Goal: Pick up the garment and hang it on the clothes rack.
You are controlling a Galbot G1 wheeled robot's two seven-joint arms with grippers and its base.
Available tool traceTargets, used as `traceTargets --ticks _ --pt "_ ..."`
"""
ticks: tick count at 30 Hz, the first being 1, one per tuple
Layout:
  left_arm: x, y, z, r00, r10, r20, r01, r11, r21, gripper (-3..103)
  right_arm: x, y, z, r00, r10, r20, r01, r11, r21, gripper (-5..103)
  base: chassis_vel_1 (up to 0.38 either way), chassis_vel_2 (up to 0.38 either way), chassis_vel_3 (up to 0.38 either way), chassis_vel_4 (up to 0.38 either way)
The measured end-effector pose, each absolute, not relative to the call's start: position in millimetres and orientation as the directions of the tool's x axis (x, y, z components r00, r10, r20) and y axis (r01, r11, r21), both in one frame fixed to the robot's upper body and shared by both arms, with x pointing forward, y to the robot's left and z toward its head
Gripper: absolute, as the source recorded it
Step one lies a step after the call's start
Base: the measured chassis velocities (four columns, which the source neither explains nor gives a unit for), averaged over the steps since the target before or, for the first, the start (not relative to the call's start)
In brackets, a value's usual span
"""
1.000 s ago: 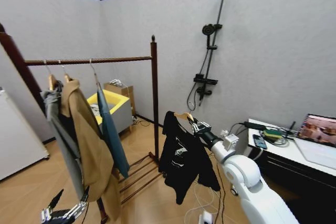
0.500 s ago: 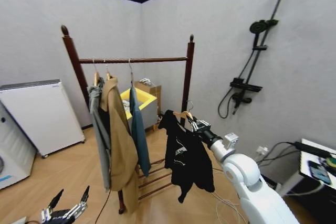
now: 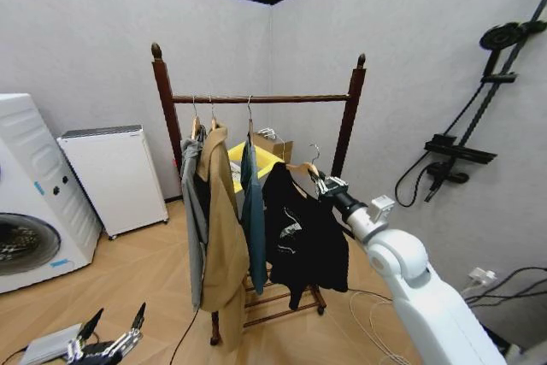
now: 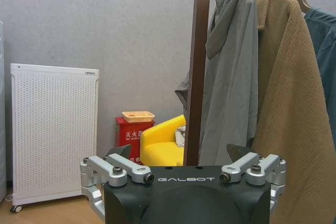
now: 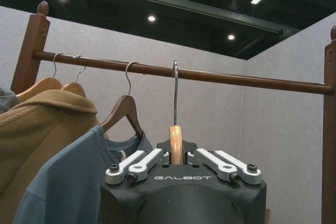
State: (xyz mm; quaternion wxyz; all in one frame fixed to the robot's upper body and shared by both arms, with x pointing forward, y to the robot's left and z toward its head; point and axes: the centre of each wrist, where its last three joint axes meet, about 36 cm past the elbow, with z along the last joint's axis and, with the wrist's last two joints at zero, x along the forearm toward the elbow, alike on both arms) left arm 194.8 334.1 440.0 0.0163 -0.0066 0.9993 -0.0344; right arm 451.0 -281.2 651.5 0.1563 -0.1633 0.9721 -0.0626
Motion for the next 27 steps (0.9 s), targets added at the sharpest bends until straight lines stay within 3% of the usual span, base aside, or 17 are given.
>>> traceTargets --ticks 17,27 --pt "194.8 334.1 440.0 -0.999 -0.014 -0.032 -0.012 0.998 -0.069 100 431.4 -276.0 704.6 -0.863 -0.388 -0.324 -0.345 0.921 -0.184 9 -0.070 0.070 0.066 -0.074" --pt "194.8 334.1 440.0 -0.999 -0.014 -0.032 -0.012 0.998 -0.069 100 497.6 -270.2 755.2 -0.853 -0.436 -0.286 -0.389 0.898 -0.207 9 0.000 0.000 0.000 0.000"
